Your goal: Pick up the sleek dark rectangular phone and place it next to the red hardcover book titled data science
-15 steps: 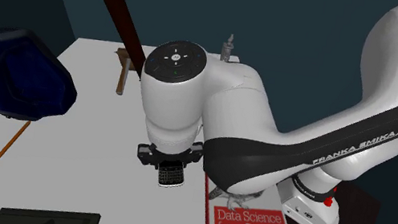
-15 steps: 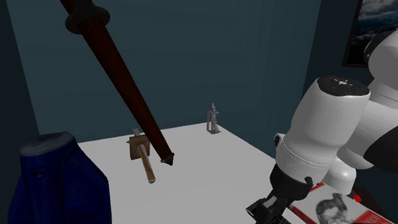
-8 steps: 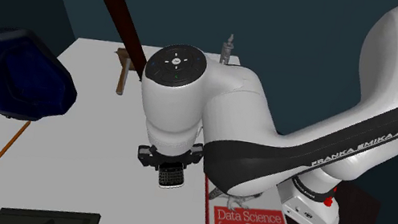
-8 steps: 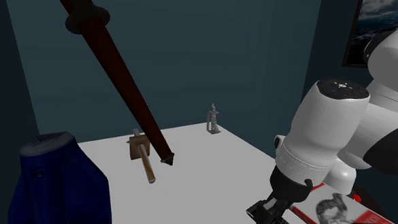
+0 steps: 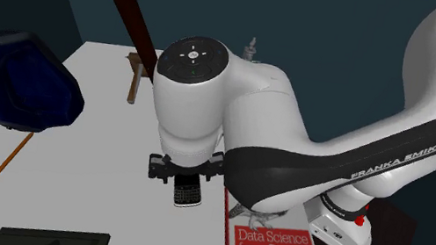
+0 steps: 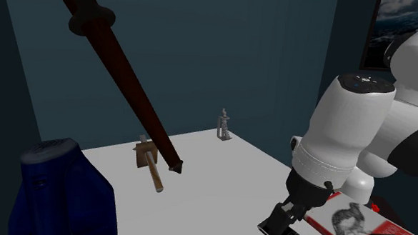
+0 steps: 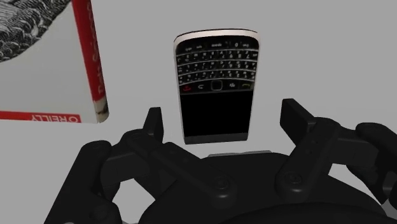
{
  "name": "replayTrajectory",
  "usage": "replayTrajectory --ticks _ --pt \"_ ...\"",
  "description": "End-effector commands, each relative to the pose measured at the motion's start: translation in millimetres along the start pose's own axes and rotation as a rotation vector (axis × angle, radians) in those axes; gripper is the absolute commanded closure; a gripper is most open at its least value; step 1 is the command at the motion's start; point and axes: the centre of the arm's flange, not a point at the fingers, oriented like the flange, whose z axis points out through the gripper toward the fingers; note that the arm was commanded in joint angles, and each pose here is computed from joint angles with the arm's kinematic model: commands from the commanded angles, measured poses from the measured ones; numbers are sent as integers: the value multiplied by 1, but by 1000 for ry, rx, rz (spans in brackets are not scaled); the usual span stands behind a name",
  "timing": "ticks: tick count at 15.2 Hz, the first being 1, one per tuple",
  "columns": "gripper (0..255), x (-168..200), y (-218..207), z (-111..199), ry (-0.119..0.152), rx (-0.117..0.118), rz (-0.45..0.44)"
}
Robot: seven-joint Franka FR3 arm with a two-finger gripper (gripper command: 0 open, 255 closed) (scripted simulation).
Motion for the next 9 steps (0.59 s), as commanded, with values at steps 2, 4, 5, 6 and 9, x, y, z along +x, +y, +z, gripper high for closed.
replayTrajectory --ticks 2,4,5,6,9 --pt "0 1 1 -34 0 -1 0" --pt "0 1 1 -34 0 -1 0" --pt "0 1 1 -34 0 -1 0" --pt "0 1 1 -34 0 -1 0" --pt "0 1 1 -34 0 -1 0"
